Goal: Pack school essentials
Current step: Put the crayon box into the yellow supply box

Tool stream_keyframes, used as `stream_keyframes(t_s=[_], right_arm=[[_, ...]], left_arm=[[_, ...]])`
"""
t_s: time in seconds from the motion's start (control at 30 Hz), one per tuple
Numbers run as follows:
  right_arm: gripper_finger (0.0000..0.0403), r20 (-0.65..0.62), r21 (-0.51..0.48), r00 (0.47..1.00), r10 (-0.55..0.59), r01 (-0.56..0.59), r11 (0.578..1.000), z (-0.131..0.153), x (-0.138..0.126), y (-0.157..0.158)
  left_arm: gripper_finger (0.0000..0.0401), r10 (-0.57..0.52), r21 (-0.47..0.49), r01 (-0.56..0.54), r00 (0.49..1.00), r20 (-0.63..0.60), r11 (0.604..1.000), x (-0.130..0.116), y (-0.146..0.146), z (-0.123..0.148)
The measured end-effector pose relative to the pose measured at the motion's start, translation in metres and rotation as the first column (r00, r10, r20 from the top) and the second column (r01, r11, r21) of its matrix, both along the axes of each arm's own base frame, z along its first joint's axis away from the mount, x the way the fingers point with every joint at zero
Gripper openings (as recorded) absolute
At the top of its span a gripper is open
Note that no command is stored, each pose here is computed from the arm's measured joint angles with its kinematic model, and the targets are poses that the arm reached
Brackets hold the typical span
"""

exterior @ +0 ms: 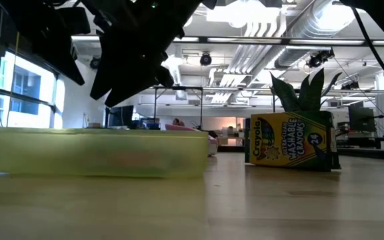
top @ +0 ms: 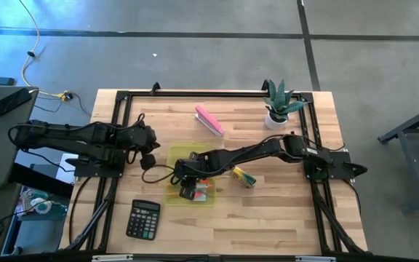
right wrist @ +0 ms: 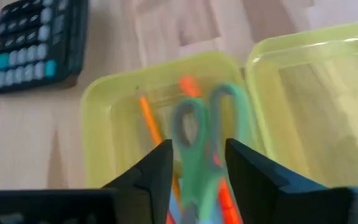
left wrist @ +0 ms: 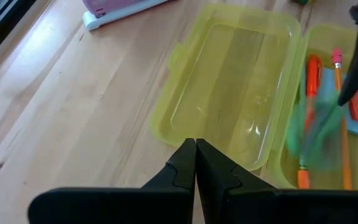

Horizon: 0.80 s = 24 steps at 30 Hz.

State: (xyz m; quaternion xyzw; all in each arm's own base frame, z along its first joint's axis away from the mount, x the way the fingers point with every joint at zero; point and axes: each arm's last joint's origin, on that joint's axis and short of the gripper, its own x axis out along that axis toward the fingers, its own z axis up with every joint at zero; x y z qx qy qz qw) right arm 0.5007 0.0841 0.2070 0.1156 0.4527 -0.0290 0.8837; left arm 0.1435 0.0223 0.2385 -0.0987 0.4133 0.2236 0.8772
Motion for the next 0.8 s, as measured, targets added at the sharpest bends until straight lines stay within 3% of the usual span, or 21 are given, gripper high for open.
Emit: stream_keyframes(t_s=[0.27, 0.5, 0.8], right_arm=[[0.0161, -0.034, 0.032, 0.999, 0.041, -0.04, 0.999, 0.003, -0.004, 0.0], [0.0154, -0.083, -0.119, 0.996, 0.029, -0.039, 0.992, 0.021, -0.017, -0.016], [0.0145, -0.238, -0.314, 0.971, 0.011, -0.088, 0.945, 0.024, -0.034, -0.027]], left_arm=[[0.0, 0.0, 0.0, 0.0, 1.0, 0.0, 1.0, 0.0, 0.0, 0.0], [0.0, 0.0, 0.0, 0.0, 1.0, 0.0, 1.0, 0.0, 0.0, 0.0], [0.0001, 0.001, -0.001, -0.001, 1.0, 0.001, 1.0, 0.0, 0.0, 0.0]])
